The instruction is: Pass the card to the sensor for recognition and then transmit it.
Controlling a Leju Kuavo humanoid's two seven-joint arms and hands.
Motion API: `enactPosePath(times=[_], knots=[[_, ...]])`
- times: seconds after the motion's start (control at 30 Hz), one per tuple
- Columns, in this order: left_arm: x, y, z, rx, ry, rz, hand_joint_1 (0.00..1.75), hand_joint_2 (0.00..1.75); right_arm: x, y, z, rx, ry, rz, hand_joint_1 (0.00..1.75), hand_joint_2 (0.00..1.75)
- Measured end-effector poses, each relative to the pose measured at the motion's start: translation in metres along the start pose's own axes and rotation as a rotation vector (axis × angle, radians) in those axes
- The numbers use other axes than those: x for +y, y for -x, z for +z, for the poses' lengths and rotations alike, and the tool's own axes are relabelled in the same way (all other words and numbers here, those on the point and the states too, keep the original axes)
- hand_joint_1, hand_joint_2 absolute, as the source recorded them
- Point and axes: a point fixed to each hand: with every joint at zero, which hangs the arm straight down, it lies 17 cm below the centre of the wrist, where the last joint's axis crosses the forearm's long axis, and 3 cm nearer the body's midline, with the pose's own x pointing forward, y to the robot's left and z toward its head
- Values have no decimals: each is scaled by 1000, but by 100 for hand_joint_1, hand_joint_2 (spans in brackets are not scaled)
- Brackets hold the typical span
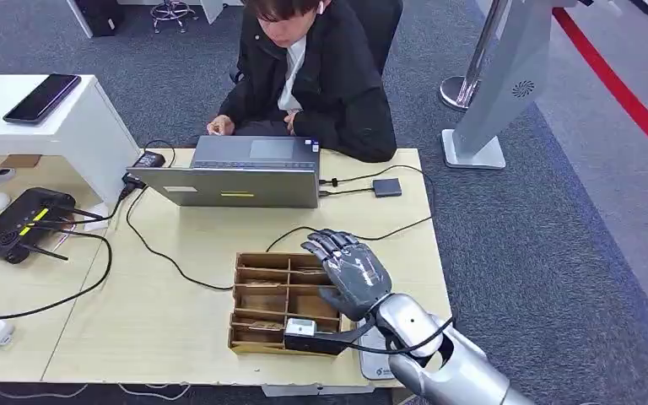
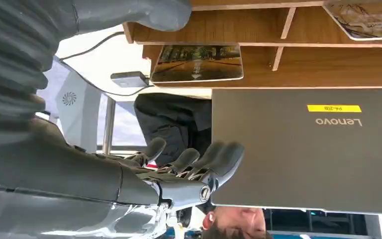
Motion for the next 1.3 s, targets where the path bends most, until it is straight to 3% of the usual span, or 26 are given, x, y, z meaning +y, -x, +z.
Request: enactPosePath(times=[1.3], knots=[[0, 0, 0, 0, -2, 0, 0, 0, 7, 2, 0, 8, -16, -2, 63, 175]])
